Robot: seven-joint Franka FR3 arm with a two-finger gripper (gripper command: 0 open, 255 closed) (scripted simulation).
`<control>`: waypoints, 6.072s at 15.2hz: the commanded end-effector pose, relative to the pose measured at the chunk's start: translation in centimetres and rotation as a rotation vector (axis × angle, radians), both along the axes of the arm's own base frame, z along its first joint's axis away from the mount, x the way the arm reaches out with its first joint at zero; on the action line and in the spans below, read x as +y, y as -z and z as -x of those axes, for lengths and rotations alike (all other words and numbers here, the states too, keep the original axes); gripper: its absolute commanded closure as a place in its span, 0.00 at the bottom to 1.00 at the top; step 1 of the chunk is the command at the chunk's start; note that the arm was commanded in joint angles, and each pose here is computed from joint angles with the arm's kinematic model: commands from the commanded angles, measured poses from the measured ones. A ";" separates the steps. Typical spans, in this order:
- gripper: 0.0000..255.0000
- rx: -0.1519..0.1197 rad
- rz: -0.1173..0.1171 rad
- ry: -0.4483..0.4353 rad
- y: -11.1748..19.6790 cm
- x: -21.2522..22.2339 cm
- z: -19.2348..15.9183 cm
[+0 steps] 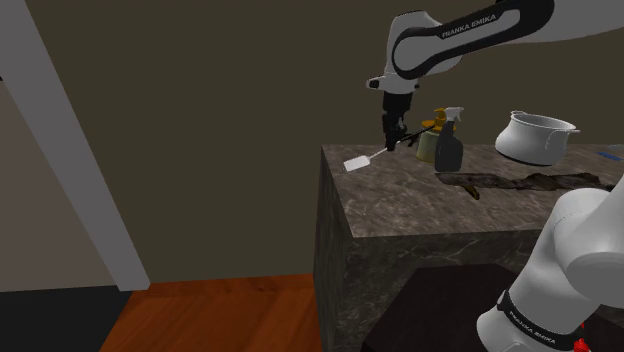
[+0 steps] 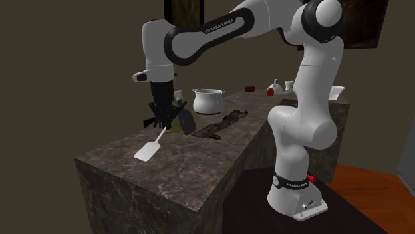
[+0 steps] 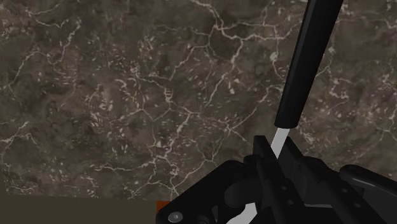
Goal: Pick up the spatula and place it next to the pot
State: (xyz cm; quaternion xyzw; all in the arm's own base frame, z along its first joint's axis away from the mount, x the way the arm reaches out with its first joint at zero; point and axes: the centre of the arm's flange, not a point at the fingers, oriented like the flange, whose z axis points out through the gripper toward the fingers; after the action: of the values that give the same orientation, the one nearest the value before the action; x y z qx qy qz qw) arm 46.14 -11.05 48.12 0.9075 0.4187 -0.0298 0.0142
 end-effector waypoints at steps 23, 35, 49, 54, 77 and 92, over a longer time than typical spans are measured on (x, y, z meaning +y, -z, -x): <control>1.00 0.000 0.000 0.000 -10.2 -4.5 2.9; 1.00 0.000 0.000 0.000 -10.2 -17.8 11.5; 1.00 0.000 0.000 0.000 -10.2 -33.3 21.5; 1.00 0.000 0.000 0.000 -10.3 -38.8 25.1; 1.00 0.000 0.000 0.000 -1.8 -46.6 30.1; 1.00 0.000 0.000 0.000 6.1 -46.6 30.1</control>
State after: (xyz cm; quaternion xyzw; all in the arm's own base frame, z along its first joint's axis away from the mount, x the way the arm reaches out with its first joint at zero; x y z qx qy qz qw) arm 15.95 -57.59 42.56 0.9075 0.4188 -0.0300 0.0140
